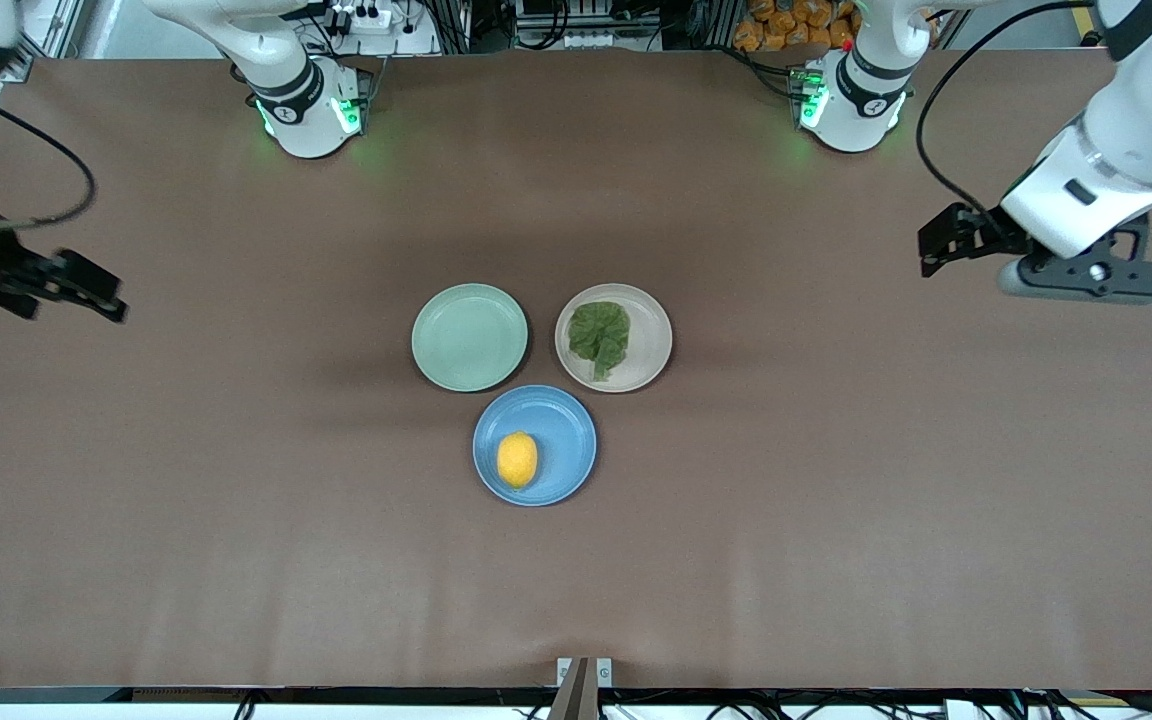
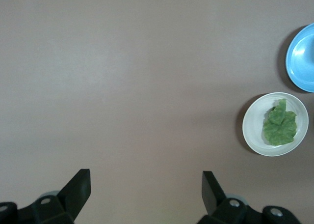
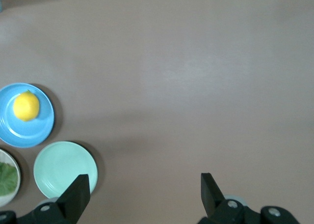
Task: Pick lemon and lettuce from blue and beige plates
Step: 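Move the right gripper to the lemon while the left gripper reaches the lettuce, then close the right gripper on the lemon while the left gripper grasps the lettuce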
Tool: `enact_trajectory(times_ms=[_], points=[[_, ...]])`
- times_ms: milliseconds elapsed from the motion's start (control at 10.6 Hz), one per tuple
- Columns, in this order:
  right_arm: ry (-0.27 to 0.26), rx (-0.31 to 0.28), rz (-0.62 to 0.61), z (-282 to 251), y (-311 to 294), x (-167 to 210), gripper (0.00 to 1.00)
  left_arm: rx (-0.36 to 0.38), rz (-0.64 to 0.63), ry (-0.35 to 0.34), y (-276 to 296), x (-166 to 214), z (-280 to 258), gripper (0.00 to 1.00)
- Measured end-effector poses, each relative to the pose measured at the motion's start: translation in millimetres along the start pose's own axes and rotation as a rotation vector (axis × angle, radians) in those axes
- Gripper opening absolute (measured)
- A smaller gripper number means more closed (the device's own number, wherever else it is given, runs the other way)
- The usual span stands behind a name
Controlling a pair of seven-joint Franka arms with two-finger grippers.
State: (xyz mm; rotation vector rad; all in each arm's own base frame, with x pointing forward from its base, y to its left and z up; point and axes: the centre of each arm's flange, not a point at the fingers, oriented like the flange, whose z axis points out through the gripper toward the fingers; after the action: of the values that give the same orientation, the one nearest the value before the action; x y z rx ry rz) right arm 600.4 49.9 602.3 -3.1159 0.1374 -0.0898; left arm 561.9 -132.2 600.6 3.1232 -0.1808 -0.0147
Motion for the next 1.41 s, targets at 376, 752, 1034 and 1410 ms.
enact_trajectory(times_ms=[376,752,1034,1410], points=[[-0.001,0.035,0.061,98,-98,24,1.00,-0.066,0.051,-0.030,59,25,54,1.00],[0.016,0.114,0.182,201,-193,30,1.00,-0.082,0.017,-0.104,147,37,140,1.00],[0.002,0.103,0.226,285,-255,19,1.00,-0.081,-0.001,-0.128,199,38,197,1.00],[0.025,0.114,0.305,349,-308,4,1.00,-0.101,-0.042,-0.106,247,38,258,1.00]])
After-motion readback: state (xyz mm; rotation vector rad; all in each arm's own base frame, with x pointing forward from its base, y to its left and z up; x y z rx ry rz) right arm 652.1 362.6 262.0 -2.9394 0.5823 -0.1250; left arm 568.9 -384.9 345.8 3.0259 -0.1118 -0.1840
